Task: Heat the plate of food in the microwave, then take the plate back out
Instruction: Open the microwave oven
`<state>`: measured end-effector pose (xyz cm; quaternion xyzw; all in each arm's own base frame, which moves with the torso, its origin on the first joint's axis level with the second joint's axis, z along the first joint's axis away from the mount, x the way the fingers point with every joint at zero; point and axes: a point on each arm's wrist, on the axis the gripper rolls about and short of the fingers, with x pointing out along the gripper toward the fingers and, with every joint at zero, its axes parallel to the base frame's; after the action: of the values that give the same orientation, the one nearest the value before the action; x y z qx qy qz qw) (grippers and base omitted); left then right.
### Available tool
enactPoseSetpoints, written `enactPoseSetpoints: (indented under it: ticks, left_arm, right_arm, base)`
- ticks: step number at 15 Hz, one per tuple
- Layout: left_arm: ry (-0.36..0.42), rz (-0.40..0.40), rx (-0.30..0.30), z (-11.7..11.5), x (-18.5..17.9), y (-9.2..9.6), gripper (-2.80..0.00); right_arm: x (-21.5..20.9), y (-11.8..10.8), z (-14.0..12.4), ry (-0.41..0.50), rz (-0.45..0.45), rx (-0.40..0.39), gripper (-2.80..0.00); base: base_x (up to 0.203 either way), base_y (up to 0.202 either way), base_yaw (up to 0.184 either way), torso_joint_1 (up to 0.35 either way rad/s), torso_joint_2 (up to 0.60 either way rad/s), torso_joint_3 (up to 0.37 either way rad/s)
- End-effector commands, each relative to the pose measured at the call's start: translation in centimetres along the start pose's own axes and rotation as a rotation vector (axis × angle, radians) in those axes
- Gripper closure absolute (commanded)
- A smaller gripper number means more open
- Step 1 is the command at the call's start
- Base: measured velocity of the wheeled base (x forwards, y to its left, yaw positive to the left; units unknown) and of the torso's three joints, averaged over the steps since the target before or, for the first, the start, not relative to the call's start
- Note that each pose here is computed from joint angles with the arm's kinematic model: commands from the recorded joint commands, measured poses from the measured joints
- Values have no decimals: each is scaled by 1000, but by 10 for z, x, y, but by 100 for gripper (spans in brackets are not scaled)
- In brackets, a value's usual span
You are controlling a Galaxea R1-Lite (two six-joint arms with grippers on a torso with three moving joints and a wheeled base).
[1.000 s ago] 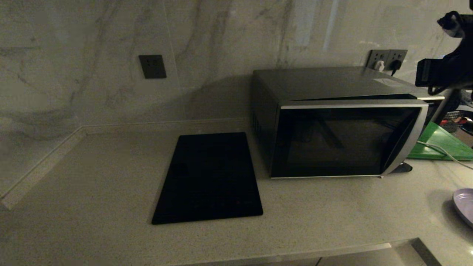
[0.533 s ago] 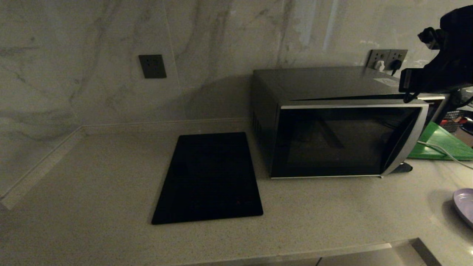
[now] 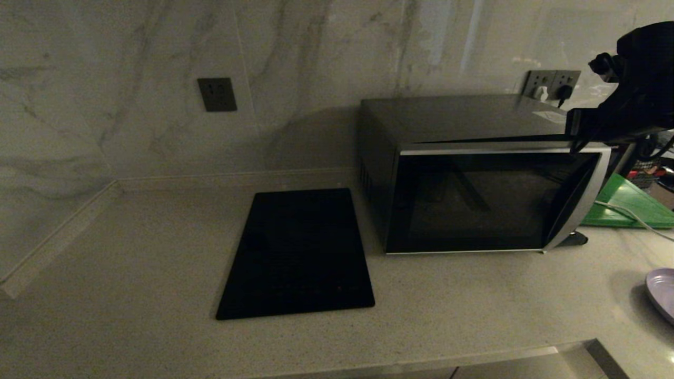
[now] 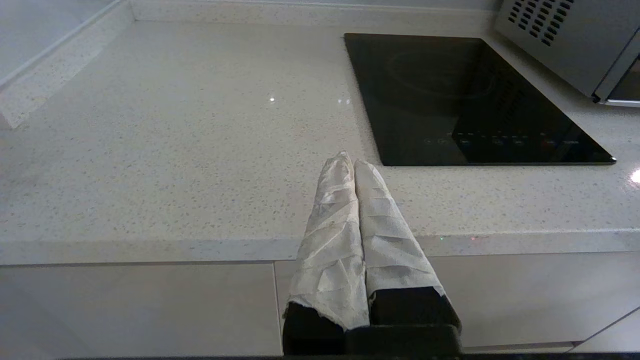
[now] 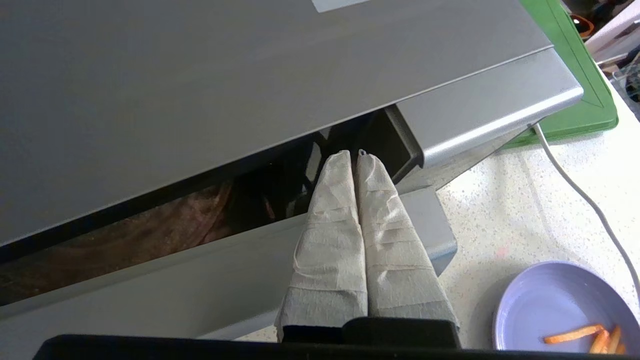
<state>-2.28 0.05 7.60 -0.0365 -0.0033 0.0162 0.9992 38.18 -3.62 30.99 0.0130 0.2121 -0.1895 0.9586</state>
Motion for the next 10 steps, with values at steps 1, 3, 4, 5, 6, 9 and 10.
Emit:
enactPoseSetpoints:
  ticks: [1, 3, 4, 5, 6, 9, 10]
  left_arm:
    - [1, 1, -1, 0, 0, 0, 0]
    - [1, 1, -1, 0, 0, 0, 0]
    - [1, 1, -1, 0, 0, 0, 0]
    - [1, 1, -1, 0, 0, 0, 0]
    - [0, 1, -1, 0, 0, 0, 0]
    - [0, 1, -1, 0, 0, 0, 0]
    - [1, 1, -1, 0, 0, 0, 0]
  right_arm:
    - [1, -3, 0, 5, -8, 3, 0]
    - [-1, -6, -1, 19, -13, 2, 0]
    - [-5, -8, -2, 37, -14, 0, 0]
    - [-10, -10, -2, 57, -16, -1, 0]
    - [-15, -13, -3, 77, -7, -2, 0]
    - [-32, -17, -7, 147, 32, -9, 0]
    - [-37, -19, -8, 161, 37, -10, 0]
  base:
    - [0, 0, 0, 0, 0, 0]
    - [0, 0, 0, 0, 0, 0]
    - [0, 0, 0, 0, 0, 0]
    - [0, 0, 0, 0, 0, 0]
    - [0, 0, 0, 0, 0, 0]
    - [0, 0, 0, 0, 0, 0]
    - [0, 0, 0, 0, 0, 0]
